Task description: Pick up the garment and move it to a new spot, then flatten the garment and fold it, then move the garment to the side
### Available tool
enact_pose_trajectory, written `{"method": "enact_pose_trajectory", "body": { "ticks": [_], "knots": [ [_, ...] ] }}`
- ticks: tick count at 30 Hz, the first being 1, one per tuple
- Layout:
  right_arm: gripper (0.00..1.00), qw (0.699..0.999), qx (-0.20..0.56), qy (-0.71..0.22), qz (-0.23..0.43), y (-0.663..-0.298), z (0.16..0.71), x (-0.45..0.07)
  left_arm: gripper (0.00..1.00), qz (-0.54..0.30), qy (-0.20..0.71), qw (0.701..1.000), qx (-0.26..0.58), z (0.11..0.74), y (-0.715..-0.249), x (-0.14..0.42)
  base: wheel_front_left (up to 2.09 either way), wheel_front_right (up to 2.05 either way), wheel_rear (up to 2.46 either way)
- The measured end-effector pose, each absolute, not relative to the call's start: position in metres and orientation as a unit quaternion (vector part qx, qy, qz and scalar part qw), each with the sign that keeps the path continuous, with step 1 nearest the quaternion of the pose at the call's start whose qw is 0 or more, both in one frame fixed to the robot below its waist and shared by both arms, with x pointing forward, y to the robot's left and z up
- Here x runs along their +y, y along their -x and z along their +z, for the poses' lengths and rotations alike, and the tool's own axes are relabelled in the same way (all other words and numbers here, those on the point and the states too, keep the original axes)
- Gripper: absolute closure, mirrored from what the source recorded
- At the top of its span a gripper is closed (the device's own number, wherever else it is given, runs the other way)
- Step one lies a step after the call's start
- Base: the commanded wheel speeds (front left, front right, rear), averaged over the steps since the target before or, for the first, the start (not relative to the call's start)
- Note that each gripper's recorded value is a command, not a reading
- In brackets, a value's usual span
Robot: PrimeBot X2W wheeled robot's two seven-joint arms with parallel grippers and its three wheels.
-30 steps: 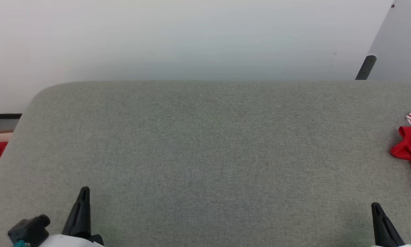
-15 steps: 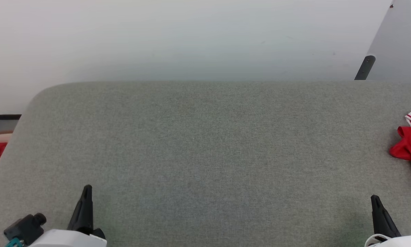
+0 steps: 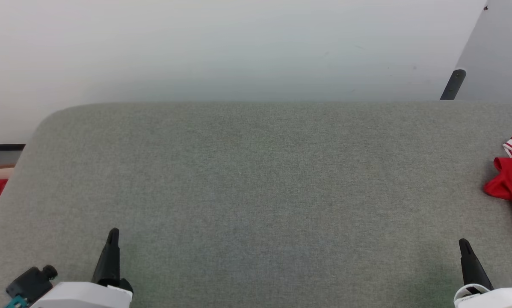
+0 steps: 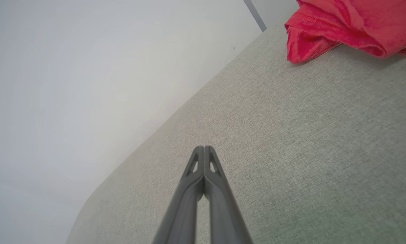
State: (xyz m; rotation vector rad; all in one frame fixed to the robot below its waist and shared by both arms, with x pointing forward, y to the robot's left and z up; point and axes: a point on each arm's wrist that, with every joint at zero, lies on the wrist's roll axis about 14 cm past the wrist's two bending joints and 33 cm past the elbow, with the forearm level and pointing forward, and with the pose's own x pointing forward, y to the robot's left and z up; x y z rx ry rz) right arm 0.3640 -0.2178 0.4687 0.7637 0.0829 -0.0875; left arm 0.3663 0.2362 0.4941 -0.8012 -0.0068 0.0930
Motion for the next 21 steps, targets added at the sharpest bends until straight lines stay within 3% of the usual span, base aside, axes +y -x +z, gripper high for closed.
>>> {"method": "enact_pose_trajectory", "body": {
  "ticks": [21],
  "knots": [
    [1.0,0.87,0.031,-0.49,-0.042,-0.3726,0.4773,-0.2131,1.0,0.041,0.5,0.865,0.002,0.4939,-0.3729,0.2269,0.0,0.0,0.0]
  ]
}}
